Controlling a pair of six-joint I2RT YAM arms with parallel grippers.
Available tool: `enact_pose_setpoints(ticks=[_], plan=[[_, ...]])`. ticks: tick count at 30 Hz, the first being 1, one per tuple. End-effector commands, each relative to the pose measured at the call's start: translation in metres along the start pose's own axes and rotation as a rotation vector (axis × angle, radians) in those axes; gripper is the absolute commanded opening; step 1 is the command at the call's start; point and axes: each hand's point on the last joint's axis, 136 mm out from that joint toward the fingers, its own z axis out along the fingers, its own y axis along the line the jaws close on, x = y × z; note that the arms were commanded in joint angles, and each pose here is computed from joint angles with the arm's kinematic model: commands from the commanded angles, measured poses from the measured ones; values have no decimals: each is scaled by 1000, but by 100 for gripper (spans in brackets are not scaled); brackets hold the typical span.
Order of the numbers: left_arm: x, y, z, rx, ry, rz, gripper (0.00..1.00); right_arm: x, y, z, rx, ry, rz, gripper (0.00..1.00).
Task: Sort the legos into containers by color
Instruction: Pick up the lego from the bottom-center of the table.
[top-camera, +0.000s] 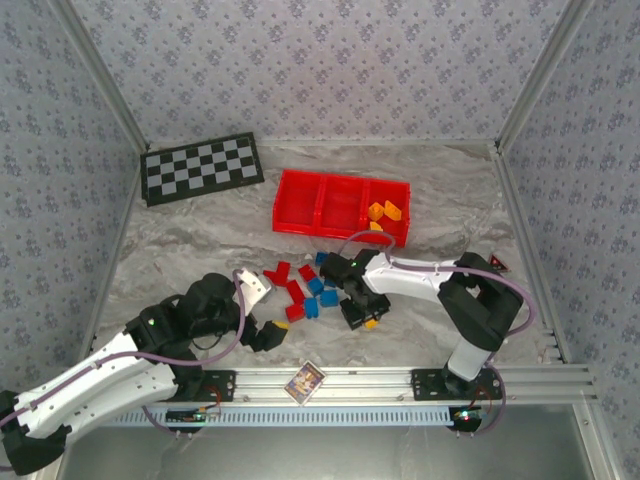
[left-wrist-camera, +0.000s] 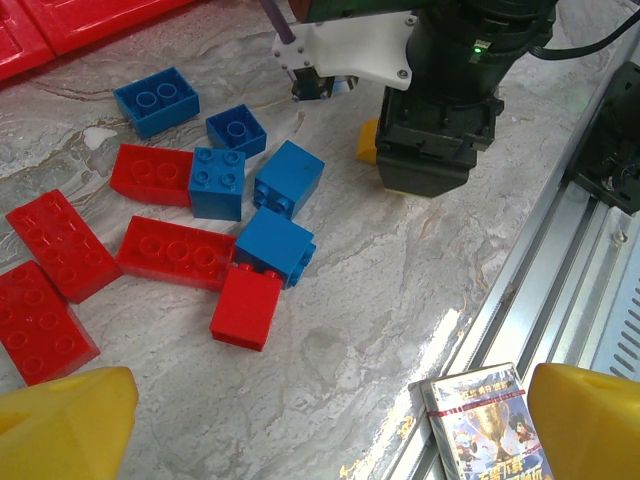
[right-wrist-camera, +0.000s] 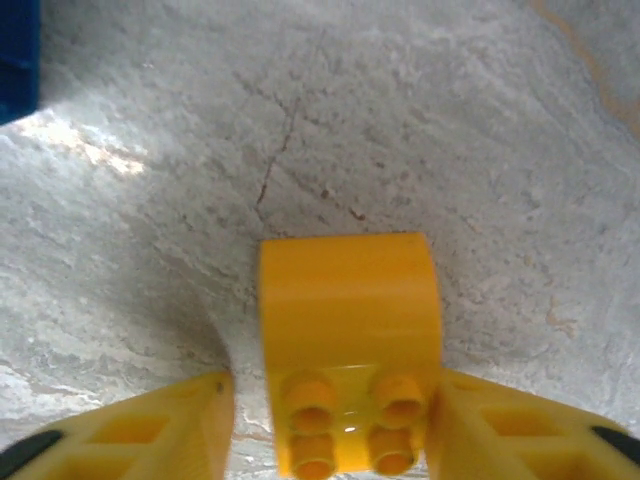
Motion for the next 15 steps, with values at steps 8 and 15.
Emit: enact_pose_setpoints(ticks=[8,15], plan=[[0,-1,0,-2,4,12,100,-11,-3,-39,19,-37,5,27],[0,-1,0,-1,3,10,100,-49,-30,-110,10,-217,70,29]])
